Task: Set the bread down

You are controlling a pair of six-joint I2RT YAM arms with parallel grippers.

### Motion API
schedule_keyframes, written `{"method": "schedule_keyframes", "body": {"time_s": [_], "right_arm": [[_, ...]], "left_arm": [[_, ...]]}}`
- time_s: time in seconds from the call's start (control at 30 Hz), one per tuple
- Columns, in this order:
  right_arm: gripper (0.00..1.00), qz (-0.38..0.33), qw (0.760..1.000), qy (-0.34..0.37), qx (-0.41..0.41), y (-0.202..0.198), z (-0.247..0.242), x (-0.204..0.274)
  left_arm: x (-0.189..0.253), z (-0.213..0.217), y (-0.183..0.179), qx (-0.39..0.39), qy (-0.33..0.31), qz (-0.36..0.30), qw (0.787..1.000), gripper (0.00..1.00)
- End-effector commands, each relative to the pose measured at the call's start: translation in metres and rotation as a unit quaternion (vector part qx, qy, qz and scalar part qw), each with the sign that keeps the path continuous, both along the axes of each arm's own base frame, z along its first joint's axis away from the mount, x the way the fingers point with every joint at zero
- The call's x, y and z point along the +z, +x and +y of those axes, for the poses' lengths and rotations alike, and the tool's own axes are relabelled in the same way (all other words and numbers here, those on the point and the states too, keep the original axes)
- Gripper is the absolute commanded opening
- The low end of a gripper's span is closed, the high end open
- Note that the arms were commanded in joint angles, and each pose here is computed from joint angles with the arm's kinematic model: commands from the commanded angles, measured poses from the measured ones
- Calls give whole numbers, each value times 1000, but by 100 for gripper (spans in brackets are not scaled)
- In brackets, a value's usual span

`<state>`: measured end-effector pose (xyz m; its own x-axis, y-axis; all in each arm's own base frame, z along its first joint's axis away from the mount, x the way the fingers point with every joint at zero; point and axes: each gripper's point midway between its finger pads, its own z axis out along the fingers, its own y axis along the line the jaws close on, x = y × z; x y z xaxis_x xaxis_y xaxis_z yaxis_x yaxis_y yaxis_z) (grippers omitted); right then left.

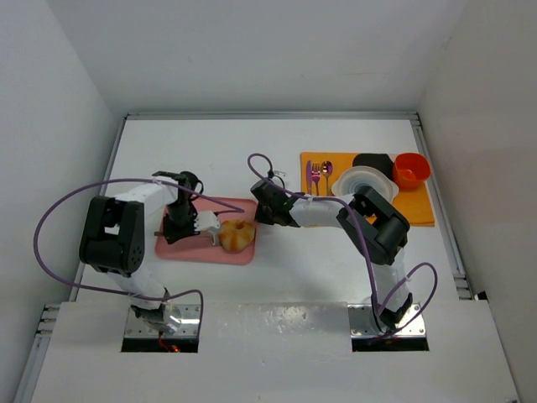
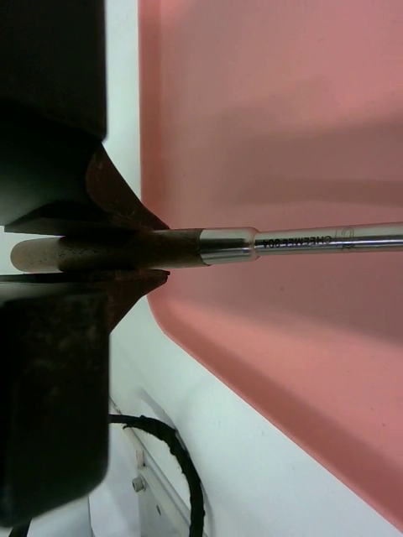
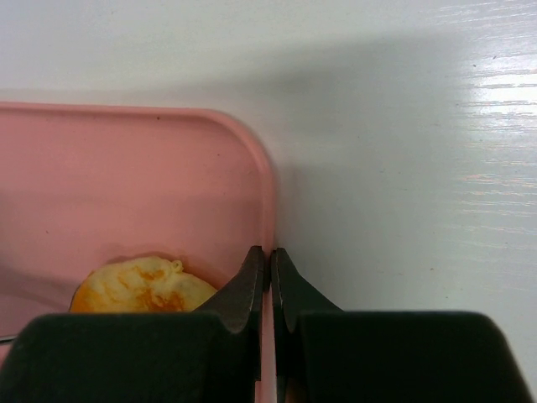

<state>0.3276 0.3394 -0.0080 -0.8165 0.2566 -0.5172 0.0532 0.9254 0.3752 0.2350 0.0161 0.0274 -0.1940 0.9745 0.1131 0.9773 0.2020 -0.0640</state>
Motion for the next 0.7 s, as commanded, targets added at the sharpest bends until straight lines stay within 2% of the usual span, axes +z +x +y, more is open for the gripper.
{"method": "schedule_keyframes", "body": {"time_s": [0.0,0.17,0.47,0.67], "right_arm": [[0,11,1000,-25,3,-5,-7,-8],[0,11,1000,-12,3,-5,-5,-5],[0,-2,999,10,32,4,12,2],[0,5,999,19,30,6,19,0]], "left_arm": [[5,-7,-7,17,-25,27,999,0],[5,-8,-14,4,-41,27,999,0],[19,-13,-6,-2,-58,-18,998,0],[19,-16,-7,-1,-68,-17,998,0]]}}
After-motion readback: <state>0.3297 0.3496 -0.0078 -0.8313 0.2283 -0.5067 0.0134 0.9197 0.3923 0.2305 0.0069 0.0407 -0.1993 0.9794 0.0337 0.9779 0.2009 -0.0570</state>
